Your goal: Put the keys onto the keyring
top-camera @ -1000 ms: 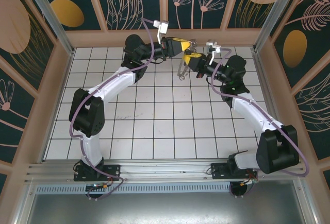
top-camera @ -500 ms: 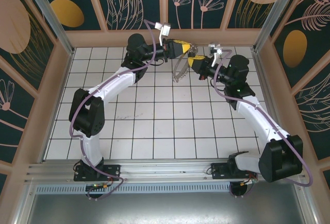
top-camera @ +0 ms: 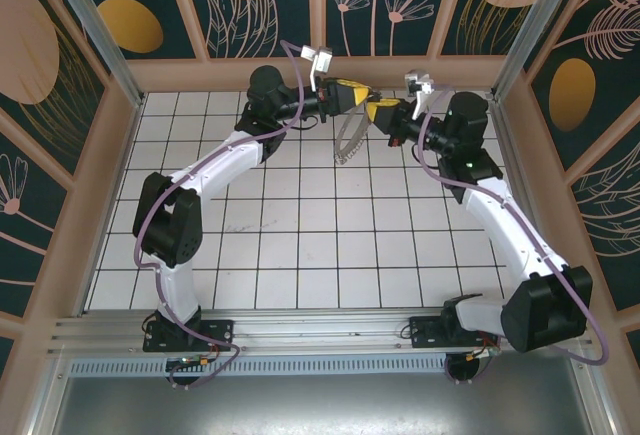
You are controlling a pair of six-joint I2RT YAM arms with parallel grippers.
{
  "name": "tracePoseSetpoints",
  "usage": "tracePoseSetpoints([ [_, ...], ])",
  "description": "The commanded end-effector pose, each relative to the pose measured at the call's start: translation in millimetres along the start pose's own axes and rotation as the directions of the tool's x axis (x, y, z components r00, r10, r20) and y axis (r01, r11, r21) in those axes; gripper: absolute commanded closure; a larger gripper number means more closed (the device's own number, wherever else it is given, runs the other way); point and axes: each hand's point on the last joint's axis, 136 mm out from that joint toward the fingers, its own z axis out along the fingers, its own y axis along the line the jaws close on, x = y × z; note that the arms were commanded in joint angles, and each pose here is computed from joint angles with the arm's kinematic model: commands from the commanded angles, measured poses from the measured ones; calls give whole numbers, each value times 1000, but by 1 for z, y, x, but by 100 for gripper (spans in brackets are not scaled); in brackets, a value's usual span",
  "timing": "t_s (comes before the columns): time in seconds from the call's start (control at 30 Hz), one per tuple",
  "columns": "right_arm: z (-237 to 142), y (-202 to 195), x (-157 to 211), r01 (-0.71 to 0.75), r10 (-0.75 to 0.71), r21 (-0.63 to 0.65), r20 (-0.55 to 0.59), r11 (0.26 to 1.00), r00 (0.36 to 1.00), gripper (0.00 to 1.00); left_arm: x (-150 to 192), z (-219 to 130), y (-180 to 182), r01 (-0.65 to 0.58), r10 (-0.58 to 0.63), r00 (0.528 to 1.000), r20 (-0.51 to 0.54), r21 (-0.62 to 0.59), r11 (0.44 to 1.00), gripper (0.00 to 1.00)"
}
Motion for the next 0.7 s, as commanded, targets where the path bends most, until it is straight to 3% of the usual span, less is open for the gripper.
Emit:
tracePoseSetpoints([
  [0.0, 0, -2, -14, 76, -75, 31, -23, 997, 997, 100, -11, -3, -16, -56, 56, 998, 18, 11, 998, 100],
  [0.33, 5, -20, -12, 158, -139, 106, -166, 982, 976, 100, -7, -4, -16, -63, 63, 998, 2, -1, 998, 100],
  [0.67, -8, -38, -12, 187, -149, 183, -201, 965, 968, 100, -7, -5, -15, -73, 73, 997, -4, -6, 997, 100],
])
